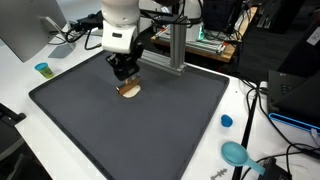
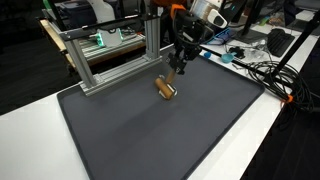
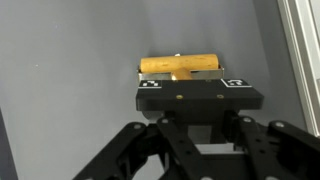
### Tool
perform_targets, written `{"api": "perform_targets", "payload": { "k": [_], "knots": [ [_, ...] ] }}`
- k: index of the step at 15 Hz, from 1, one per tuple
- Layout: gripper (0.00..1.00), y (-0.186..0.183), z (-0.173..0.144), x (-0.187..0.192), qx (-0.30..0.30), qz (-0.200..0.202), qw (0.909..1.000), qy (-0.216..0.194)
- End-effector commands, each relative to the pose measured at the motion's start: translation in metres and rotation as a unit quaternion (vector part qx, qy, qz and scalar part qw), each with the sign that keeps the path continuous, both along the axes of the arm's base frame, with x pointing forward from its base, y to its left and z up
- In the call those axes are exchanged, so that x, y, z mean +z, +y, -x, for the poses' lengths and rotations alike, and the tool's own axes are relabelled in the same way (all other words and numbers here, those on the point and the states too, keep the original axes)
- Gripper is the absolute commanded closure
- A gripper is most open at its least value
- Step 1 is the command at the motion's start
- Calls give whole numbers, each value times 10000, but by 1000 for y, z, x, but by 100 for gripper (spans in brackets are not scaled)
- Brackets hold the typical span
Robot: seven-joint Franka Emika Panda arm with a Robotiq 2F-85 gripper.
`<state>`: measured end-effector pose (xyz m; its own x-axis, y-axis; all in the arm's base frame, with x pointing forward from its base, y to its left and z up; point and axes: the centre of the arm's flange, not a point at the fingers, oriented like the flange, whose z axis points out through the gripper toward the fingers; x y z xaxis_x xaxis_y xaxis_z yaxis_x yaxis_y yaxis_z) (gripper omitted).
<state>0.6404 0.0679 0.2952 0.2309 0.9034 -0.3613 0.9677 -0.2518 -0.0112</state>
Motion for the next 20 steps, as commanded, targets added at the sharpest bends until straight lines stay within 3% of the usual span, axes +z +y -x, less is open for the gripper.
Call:
{"api": "perform_targets", "payload": {
  "k": [1,4,7,11,14,17,20],
  "knots": [
    [79,-14,-17,-37,-432,121,9988,202],
    [79,-8,-15,-1,-571,152,9982,-110],
    [79,-1,-9,37,-879,459,9937,-529],
    [79,8,1,92,-1499,907,9767,-1241],
    [79,27,20,129,-1885,587,9692,-1474],
    [79,48,50,143,-1795,-343,9670,-1776],
    [79,67,92,135,-2000,-1103,9519,-2043]
  ]
}}
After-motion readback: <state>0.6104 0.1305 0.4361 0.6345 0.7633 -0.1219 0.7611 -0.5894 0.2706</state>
